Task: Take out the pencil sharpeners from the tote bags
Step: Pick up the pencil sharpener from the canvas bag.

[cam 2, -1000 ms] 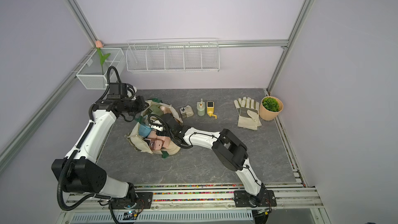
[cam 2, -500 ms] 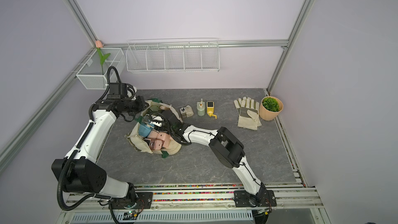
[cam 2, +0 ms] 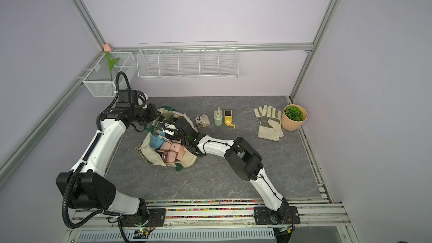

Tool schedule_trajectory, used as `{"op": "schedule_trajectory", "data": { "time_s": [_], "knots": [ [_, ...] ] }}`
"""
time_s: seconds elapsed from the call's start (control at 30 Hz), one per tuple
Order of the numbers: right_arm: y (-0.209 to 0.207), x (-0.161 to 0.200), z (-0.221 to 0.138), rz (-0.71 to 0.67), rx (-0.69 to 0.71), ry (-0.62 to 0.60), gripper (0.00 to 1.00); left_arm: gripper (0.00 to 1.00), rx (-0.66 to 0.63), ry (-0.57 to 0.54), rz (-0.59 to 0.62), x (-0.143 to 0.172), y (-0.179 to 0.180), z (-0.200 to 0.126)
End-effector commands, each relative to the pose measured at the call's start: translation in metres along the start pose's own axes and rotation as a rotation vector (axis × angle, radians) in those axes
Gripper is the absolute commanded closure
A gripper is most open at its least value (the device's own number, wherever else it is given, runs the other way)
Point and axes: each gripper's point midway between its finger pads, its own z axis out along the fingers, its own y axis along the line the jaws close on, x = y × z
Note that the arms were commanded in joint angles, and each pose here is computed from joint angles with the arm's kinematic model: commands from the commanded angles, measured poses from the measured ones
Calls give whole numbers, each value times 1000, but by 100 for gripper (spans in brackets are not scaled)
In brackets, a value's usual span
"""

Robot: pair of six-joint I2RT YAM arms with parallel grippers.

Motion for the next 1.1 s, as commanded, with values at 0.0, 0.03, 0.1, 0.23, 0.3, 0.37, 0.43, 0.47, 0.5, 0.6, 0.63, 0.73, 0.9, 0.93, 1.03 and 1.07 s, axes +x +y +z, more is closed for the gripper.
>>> {"op": "schedule_trajectory", "data": {
  "time_s": [0.0,0.03,0.1,0.23,0.3,0.37,0.43,0.47,0.5,0.6,0.63,0.73,0.9,0.93,1.03,1.07],
  "knots": [
    [-16,4,4,91,35,-29,36,100,-3,13,-3,5,1,-8],
    [-17,4,3,107,26,-33,37,100,-4,13,-2,5,1,-7],
    [-16,6,2,136,8,-36,37,100,-3,13,-3,5,1,-8],
    [-18,7,1,206,-22,-44,37,100,-3,14,-3,6,1,-7],
    [-18,8,3,225,-25,-46,35,100,-3,14,-3,6,1,-8],
    [-18,10,7,252,-37,-40,30,100,-4,15,-5,6,1,-7],
    [-19,12,10,270,-34,-34,27,100,-1,14,-4,6,1,-8],
    [-19,14,12,278,-32,-31,26,100,0,14,-2,6,1,-8],
    [-19,16,14,282,-34,-25,26,100,0,12,-4,5,0,-8],
    [-18,20,21,292,-25,-15,25,100,1,15,-5,6,1,-8],
    [-19,22,24,297,-15,-13,24,100,0,16,-5,6,1,-7],
    [-20,25,30,298,7,-14,23,100,2,15,-4,6,0,-8],
    [-21,23,32,281,17,-40,27,100,-2,15,-6,6,1,-7],
    [-21,22,33,272,14,-43,30,100,-3,15,-3,6,1,-7],
    [-22,17,30,260,6,-58,37,100,-7,13,-3,6,2,-8],
    [-21,14,27,255,-3,-71,40,100,-6,13,-4,5,2,-7]
  ]
}}
